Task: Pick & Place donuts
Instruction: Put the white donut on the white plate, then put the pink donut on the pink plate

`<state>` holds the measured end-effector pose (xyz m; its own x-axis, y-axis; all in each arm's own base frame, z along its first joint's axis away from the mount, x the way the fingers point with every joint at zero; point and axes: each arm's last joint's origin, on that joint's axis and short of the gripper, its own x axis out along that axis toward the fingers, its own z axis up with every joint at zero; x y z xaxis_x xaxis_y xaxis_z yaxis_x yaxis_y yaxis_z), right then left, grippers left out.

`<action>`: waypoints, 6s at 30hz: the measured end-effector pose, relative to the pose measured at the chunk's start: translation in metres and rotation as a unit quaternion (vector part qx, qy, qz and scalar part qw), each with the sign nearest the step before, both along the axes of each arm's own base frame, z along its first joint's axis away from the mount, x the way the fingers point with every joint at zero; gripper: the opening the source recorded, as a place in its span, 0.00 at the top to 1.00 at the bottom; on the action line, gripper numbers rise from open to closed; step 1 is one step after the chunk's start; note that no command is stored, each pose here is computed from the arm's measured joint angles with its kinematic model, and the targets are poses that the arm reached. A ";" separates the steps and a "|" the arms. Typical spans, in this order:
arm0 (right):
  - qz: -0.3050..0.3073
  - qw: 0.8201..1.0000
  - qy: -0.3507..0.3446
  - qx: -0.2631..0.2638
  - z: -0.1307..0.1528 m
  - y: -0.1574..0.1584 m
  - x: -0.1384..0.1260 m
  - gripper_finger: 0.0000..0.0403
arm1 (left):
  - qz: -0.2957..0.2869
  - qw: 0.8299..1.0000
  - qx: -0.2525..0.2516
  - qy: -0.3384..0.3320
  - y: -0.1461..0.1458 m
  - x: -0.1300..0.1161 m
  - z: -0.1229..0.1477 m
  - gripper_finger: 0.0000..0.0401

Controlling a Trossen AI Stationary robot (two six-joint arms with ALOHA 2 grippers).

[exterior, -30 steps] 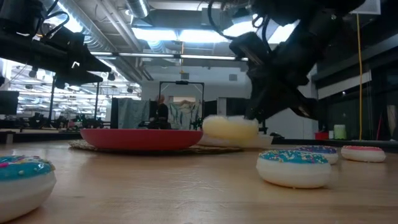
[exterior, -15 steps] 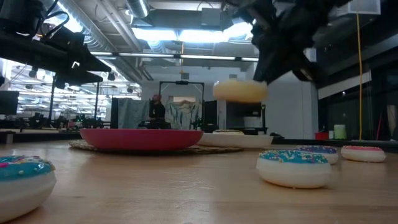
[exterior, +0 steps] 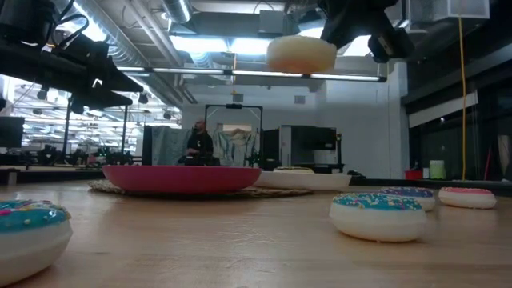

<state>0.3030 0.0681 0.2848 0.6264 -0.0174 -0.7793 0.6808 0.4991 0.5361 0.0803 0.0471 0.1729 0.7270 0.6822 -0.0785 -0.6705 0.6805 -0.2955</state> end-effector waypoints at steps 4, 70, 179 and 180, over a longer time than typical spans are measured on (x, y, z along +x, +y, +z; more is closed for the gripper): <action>-0.020 1.000 0.002 -0.006 0.000 -0.017 0.002 0.96 | 0.000 1.000 0.000 0.000 0.000 0.000 0.000 0.33; -0.161 0.980 0.089 0.071 -0.122 -0.138 -0.032 0.77 | 0.000 1.000 0.000 0.000 0.000 0.000 0.000 0.33; -0.095 0.986 0.124 0.053 -0.109 0.035 -0.153 0.40 | 0.000 1.000 0.000 0.000 0.000 0.000 0.000 0.33; -0.101 0.986 0.125 0.051 -0.113 0.035 -0.155 0.40 | 0.000 1.000 0.000 0.000 0.000 0.000 0.000 0.33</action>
<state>0.1482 0.1029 0.1717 0.4067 -0.0352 -0.9129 0.8780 0.2911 0.3800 0.0804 0.0471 0.1728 0.7269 0.6822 -0.0786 -0.6706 0.6805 -0.2955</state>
